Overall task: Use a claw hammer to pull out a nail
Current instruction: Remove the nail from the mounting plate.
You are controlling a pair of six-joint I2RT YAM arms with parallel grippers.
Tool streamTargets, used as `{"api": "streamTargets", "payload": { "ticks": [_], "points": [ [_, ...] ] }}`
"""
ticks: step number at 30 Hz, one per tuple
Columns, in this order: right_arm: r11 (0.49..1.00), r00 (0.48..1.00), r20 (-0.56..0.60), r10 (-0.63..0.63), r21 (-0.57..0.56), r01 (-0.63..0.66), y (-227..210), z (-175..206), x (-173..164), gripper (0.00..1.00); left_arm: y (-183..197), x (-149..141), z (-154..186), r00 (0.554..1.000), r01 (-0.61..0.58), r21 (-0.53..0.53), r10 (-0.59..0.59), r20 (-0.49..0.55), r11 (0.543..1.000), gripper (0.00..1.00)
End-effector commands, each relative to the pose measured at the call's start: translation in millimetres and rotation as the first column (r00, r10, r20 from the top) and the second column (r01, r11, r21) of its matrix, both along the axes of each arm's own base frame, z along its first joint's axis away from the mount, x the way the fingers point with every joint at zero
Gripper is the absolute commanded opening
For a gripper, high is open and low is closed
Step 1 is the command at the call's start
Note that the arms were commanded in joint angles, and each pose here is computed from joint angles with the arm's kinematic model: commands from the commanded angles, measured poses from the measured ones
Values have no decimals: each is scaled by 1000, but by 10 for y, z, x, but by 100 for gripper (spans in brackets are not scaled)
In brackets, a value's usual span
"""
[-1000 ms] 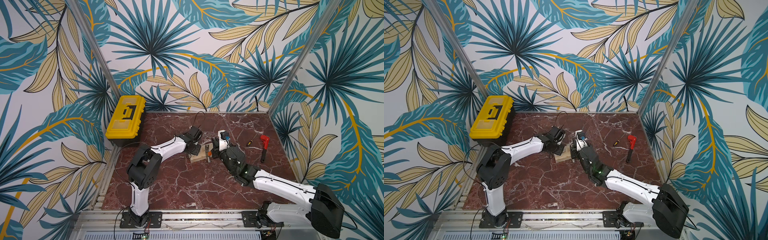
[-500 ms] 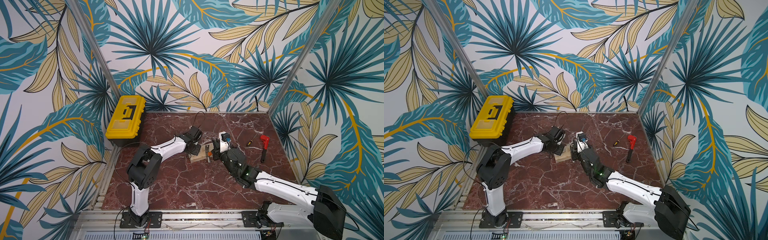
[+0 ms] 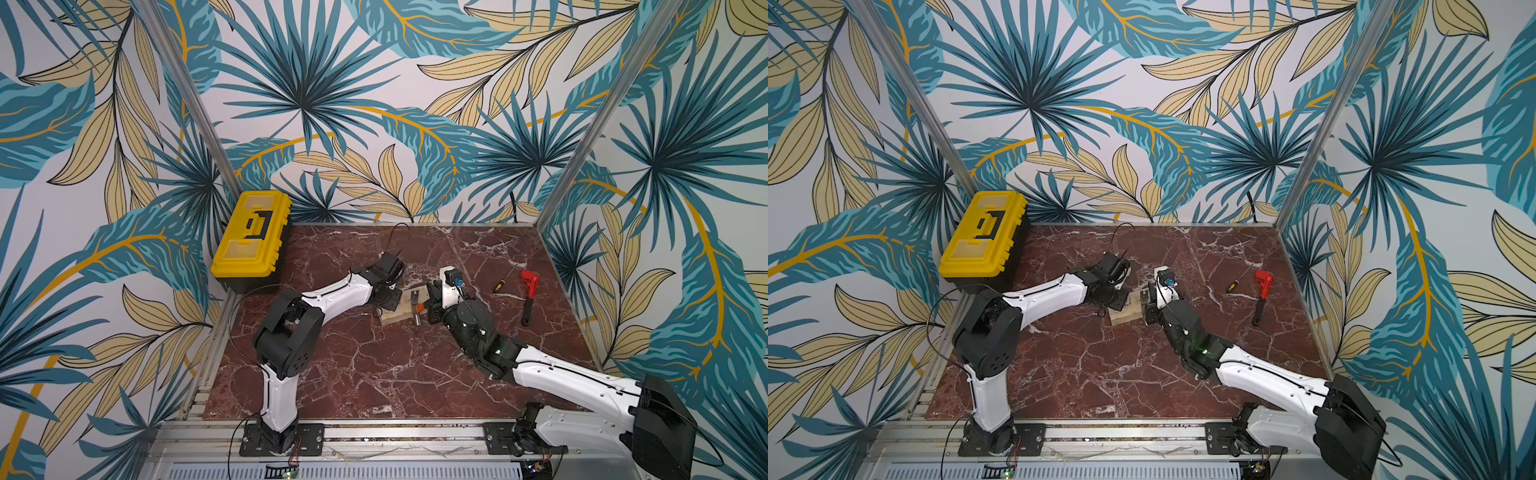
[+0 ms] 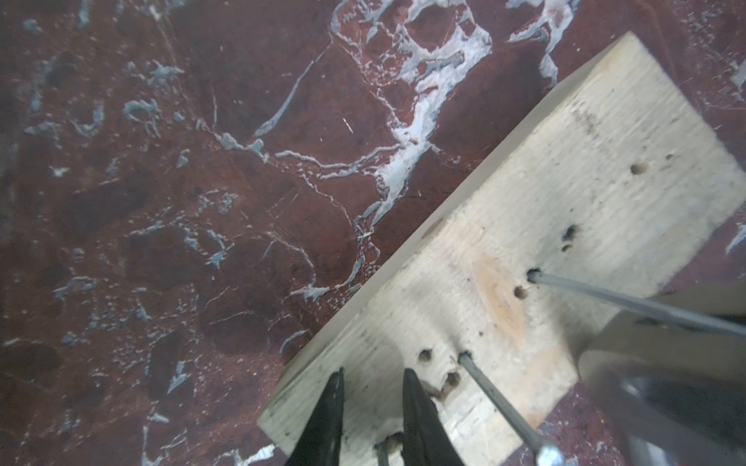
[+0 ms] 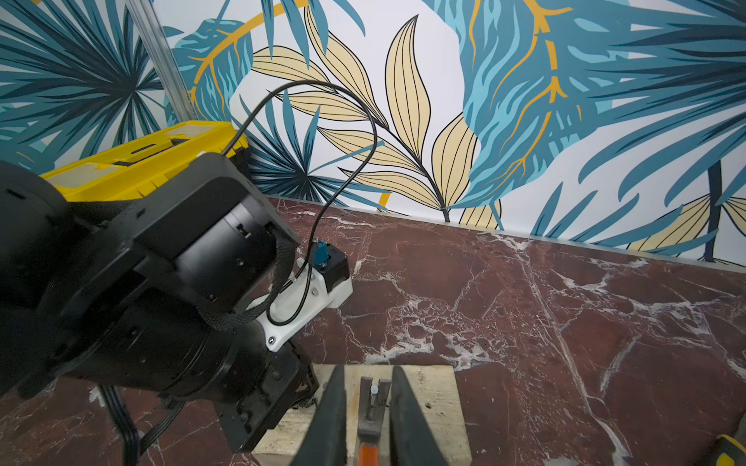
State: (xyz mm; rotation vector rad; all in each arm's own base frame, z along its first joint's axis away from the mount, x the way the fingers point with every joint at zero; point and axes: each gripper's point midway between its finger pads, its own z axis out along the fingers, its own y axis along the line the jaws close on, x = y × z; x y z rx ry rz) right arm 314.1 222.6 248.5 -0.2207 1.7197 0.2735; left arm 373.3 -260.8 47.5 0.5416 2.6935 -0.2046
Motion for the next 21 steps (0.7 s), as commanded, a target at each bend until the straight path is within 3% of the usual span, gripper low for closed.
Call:
{"api": "streamTargets", "payload": {
  "ticks": [1,21],
  "points": [
    [994,994,-106,10,-103,-21,-45,-433,-104,0,443,-720,-995,943,27,193,39,-329,981,26],
    [999,999,-42,4,-42,-6,-111,-171,-143,0,462,-752,-1048,938,28,200,43,-343,979,26]
  ]
}}
